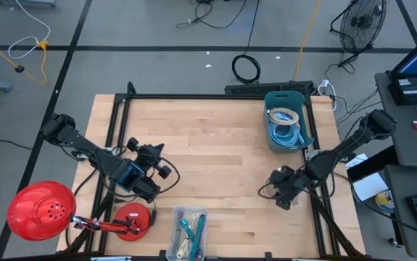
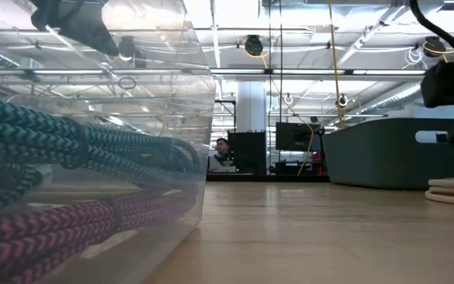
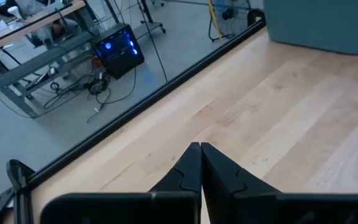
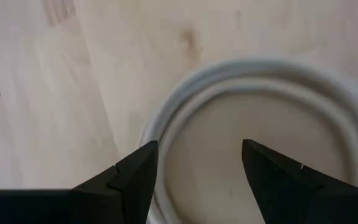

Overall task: Pick & Place USB Port
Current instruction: Put the light brown usb cable into the blue bin, then return to Home Position

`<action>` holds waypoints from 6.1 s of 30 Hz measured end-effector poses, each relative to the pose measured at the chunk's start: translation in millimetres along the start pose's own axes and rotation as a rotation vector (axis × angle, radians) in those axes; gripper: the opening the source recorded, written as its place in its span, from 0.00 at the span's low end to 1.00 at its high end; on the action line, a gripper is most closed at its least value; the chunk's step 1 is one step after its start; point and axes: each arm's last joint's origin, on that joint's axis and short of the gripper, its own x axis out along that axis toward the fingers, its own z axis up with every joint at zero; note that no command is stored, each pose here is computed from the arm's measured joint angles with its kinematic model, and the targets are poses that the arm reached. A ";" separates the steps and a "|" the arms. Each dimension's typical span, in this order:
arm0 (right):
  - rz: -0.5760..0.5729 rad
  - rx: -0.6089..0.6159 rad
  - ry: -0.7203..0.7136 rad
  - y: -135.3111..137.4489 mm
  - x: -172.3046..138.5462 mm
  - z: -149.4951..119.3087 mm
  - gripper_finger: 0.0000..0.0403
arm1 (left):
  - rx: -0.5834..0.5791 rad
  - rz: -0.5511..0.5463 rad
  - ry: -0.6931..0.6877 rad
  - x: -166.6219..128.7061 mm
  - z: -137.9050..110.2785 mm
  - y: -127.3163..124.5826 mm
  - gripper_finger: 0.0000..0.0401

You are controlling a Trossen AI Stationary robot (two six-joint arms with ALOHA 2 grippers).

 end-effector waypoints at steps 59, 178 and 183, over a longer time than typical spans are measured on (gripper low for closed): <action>-0.129 0.029 0.129 9.2 38.2 -24.1 0.46 | 0.018 -0.010 0.002 -0.1 0.4 -1.6 0.02; -0.486 0.283 -0.236 -125.0 -106.0 80.0 0.18 | 0.039 -0.017 0.018 0.0 -0.1 -2.2 0.05; -0.486 0.250 -0.336 -124.5 -108.8 89.1 0.26 | 0.039 -0.016 0.018 0.1 -0.1 -2.1 0.05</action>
